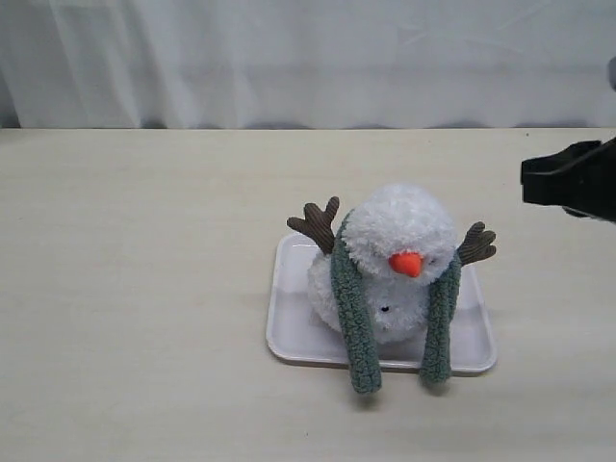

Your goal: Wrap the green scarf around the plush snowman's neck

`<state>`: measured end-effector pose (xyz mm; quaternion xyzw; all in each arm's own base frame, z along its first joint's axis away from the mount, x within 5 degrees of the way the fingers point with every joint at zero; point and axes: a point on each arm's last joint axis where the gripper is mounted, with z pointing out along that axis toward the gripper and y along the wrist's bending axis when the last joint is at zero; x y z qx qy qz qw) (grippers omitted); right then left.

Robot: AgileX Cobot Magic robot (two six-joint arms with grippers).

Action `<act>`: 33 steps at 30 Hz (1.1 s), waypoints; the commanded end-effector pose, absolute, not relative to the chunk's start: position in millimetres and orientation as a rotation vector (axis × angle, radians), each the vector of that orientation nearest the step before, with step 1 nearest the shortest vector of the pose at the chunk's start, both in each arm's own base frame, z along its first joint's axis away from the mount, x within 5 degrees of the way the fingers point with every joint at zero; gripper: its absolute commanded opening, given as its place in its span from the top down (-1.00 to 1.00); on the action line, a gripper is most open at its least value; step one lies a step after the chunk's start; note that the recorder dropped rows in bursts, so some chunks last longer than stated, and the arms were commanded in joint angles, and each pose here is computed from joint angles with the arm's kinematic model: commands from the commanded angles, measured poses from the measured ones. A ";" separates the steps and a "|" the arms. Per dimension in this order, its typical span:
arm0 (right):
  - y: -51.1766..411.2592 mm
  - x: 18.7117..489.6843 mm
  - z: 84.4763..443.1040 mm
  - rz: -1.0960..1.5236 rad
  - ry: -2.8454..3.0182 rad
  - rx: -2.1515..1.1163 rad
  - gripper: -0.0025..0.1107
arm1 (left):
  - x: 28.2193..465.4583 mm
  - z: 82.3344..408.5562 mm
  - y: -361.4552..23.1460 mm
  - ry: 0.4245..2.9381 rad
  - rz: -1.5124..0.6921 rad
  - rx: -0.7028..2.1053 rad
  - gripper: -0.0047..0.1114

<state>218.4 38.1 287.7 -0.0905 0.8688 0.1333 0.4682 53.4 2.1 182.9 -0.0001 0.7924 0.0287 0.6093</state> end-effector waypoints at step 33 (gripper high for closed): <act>42.7 21.4 374.5 0.341 1.501 -0.496 0.88 | 53.7 183.3 1.7 1.815 0.055 -0.003 0.92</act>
